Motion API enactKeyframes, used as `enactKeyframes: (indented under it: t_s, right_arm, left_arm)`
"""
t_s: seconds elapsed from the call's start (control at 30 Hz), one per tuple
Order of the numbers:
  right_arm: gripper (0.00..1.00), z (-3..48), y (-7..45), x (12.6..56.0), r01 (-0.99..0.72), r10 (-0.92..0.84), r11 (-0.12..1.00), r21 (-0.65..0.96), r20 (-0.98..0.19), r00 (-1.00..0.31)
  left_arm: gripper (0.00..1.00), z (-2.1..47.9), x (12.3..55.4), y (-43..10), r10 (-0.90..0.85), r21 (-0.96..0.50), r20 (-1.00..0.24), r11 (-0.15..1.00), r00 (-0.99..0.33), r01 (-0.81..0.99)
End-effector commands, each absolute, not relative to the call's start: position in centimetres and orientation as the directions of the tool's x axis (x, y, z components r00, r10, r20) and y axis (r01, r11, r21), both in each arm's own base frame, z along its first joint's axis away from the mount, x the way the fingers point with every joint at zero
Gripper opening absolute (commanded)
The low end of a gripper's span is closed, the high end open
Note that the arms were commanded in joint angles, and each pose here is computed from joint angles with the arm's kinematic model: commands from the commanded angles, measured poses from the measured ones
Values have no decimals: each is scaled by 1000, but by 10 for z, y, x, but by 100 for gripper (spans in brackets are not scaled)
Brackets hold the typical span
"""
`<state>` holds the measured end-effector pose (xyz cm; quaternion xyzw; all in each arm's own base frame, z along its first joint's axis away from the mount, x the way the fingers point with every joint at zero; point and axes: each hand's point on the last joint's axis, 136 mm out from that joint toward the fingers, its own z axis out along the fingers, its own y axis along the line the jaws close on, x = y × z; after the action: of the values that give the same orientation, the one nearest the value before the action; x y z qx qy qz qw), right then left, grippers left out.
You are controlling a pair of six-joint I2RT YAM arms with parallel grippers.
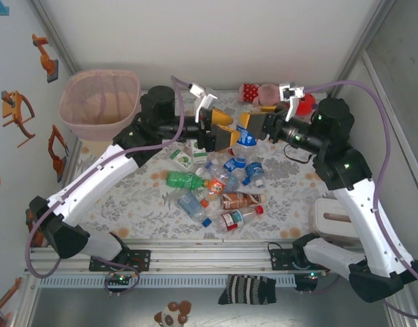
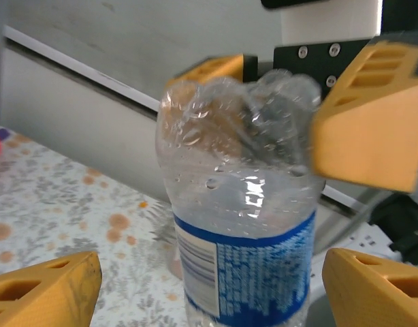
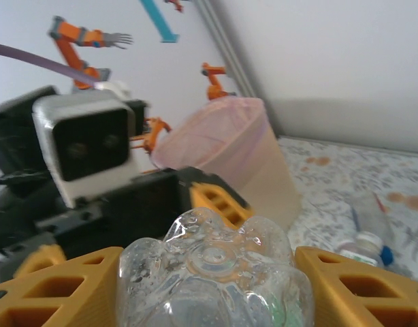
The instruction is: Put the plastic bottles in the bin
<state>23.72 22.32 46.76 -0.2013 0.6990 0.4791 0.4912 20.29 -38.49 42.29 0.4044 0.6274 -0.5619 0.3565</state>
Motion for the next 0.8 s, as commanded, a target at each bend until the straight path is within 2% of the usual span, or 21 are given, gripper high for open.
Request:
enactKeyframes:
  t_s: [0.0, 0.23, 0.4, 0.77]
  right_arm:
    - [57, 503, 230, 211, -850, 223, 343, 400, -914, -340]
    - [56, 522, 238, 191, -910, 228, 243, 335, -932, -282]
    - [56, 521, 240, 187, -915, 216, 241, 325, -937, -276]
    - [55, 514, 245, 186, -913, 192, 244, 327, -939, -285]
  left_arm:
    - [84, 456, 172, -391, 73, -379, -925, -127, -372, 917]
    - [74, 459, 148, -396, 91, -346, -938, -211, -334, 914]
    - [68, 461, 153, -389, 82, -315, -948, -124, -306, 941]
    - [71, 465, 156, -387, 65, -298, -954, -100, -293, 949]
